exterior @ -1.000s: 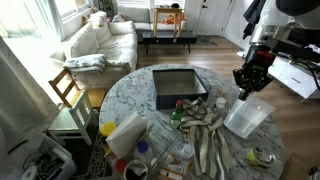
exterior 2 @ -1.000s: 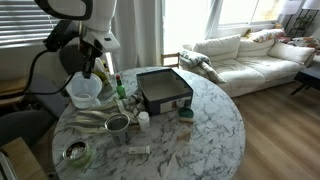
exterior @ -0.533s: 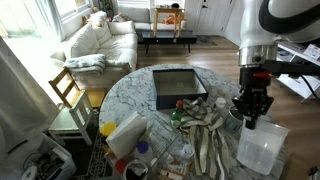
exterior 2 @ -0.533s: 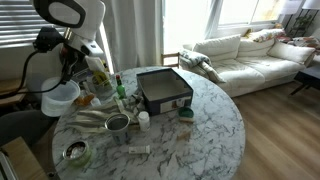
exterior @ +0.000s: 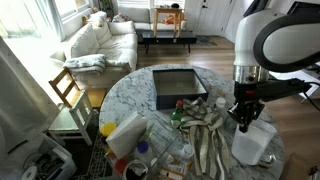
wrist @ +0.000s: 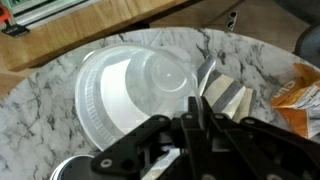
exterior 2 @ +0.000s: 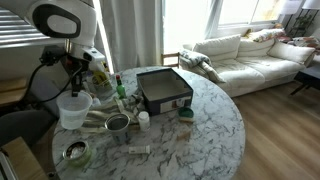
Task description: Put the plastic jar on it's side then take the metal cup out of it
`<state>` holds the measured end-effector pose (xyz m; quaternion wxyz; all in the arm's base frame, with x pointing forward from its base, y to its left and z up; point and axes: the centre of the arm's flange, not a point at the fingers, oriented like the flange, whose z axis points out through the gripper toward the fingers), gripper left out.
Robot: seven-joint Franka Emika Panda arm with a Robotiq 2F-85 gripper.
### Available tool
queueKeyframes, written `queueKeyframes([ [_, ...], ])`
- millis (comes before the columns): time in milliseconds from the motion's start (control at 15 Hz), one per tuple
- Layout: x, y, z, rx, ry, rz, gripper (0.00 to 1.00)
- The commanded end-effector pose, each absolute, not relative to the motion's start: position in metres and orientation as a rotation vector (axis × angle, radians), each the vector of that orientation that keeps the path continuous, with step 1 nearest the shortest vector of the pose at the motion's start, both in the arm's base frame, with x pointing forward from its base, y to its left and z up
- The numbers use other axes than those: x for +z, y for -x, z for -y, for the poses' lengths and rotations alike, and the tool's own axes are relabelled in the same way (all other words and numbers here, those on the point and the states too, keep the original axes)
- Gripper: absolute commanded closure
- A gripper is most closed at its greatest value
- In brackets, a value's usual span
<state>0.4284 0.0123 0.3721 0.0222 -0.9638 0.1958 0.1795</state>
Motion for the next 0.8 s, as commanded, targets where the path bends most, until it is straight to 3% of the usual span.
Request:
queueKeyframes([
  [0, 0.347, -0.420, -0.013, 0.360, 3.020, -0.673, 0.99],
  [400, 0.337, -0.408, 0.000, 0.398, 3.151, -0.749, 0.99],
  [733, 0.317, -0.410, -0.002, 0.255, 3.198, -0.760, 0.99],
])
